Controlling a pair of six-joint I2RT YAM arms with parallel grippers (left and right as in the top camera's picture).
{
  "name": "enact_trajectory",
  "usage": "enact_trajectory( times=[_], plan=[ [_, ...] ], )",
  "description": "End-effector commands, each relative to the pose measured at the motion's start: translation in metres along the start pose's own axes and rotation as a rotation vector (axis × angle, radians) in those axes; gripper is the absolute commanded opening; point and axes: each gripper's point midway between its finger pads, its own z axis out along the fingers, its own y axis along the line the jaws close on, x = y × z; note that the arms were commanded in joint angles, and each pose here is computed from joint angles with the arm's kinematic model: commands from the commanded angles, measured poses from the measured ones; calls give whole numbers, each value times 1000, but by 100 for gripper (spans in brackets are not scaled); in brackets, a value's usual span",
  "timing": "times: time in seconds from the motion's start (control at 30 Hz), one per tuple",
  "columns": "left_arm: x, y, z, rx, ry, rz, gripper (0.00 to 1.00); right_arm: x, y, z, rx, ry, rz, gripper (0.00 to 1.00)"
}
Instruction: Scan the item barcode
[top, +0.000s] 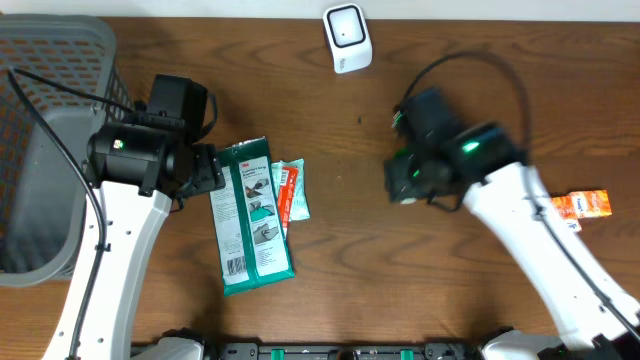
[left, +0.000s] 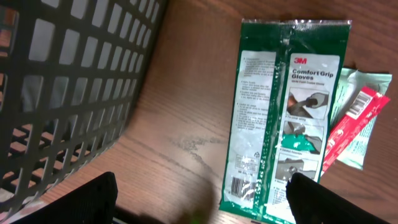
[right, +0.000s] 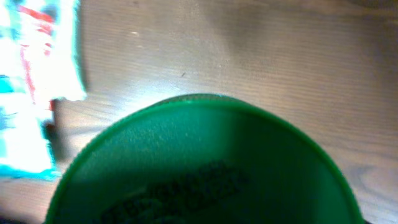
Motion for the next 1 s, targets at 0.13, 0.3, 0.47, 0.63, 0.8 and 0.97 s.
enact_trajectory(
  times=[0.13, 0.3, 0.47, 0.63, 0.8, 0.97],
  plan=[
    [-1, 3, -1, -13, -4, 3, 87, -22, 13, -69, -160, 8, 44, 29],
    [-1, 3, -1, -13, -5, 3, 88, -7, 11, -62, -134, 194, -5, 30],
    [-1, 3, -1, -13, -5, 3, 88, -1, 24, -12, -152, 374, -55, 33],
    [-1, 3, -1, -13, -5, 3, 88, 5, 28, 40, -153, 541, -81, 33],
    [-1, 3, -1, -13, -5, 3, 88, 8, 23, 64, -146, 613, -92, 33],
    [-1, 3, -1, -13, -5, 3, 88, 3, 19, 61, -155, 593, -97, 27]
  ],
)
